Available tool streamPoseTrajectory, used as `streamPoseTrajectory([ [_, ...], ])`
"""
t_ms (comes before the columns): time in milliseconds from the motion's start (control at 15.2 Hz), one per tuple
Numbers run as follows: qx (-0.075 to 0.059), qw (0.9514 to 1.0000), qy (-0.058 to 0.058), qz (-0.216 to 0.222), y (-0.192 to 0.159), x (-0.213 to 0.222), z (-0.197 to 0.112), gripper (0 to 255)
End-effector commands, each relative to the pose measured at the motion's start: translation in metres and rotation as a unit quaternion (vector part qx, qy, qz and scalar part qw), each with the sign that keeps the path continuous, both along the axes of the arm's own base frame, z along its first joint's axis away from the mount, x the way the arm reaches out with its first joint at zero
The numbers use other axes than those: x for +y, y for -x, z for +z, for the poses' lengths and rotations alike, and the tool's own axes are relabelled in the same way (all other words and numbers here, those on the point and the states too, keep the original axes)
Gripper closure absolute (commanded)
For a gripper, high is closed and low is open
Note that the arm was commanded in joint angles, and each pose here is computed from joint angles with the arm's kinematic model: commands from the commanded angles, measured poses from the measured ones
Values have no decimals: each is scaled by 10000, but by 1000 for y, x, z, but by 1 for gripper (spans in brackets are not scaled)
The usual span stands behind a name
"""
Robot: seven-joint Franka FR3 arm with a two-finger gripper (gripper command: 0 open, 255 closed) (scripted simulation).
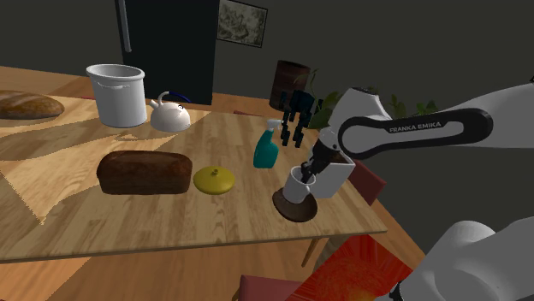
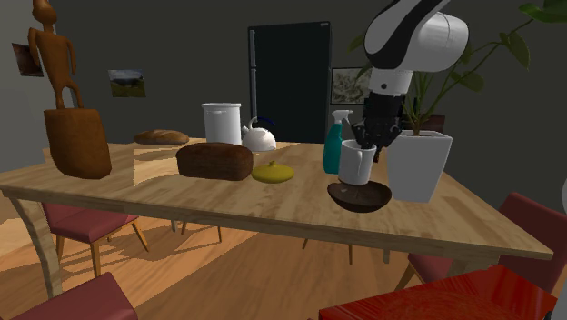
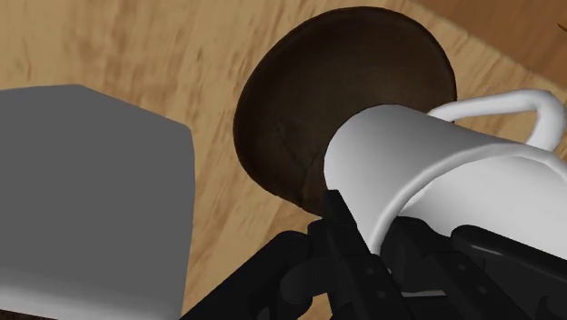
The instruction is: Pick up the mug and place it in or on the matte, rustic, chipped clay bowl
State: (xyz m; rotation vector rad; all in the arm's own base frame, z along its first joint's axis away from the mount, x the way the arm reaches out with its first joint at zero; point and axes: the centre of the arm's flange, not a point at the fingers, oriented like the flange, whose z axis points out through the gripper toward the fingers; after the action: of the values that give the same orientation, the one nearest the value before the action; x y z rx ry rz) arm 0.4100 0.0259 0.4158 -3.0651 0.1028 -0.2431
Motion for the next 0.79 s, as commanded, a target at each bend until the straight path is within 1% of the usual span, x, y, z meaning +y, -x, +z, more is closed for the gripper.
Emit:
streamPoseTrajectory([
  [0, 384, 9993, -10, -6, 7, -3, -18, 255],
  [198, 384, 9993, -10, -6, 7, -3, -18, 255],
  [264, 385, 9993, -10, -10, 6, -3, -21, 0],
  [396, 382, 9993, -3, -10, 11, 1, -22, 0],
  [528, 384, 9993, -1, -7, 6, 3, -13, 0],
  [594, 384, 9993, -10, -6, 7, -3, -18, 0],
  [726, 384, 9993, -10, -6, 9, -5, 8, 0],
])
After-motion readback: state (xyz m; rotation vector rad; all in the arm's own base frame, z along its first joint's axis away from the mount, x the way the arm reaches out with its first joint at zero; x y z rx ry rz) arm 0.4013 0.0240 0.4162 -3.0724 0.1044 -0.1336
